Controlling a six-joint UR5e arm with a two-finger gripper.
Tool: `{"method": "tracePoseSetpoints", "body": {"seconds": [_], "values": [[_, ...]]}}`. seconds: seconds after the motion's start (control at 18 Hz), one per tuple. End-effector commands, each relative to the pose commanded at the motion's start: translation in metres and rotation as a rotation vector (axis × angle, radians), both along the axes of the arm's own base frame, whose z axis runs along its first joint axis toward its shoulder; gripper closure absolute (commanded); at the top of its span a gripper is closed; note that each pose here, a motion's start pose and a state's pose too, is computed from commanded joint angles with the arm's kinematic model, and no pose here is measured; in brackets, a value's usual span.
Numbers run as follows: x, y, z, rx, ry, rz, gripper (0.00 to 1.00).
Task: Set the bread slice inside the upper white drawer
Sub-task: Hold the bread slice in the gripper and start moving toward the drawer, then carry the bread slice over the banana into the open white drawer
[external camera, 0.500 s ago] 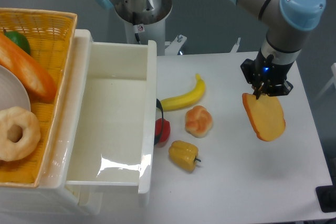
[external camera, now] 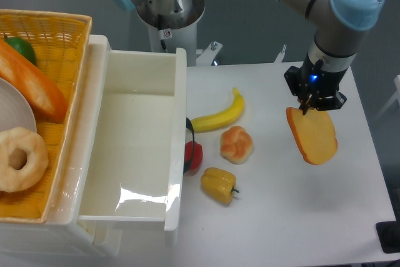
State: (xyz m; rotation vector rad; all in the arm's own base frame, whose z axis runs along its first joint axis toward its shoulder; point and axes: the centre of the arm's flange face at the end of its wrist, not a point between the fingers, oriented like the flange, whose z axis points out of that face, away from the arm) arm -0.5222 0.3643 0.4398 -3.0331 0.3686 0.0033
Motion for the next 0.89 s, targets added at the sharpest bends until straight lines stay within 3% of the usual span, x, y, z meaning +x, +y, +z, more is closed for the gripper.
{"method": "tracePoseSetpoints", "body": {"seconds": [0.28, 0.89], "values": [[0.015, -0.002, 0.018, 0.084, -0.054, 0.033, 1.0], [0.065, 0.022, 0.081, 0.392, -0.171, 0.237, 1.0]]}}
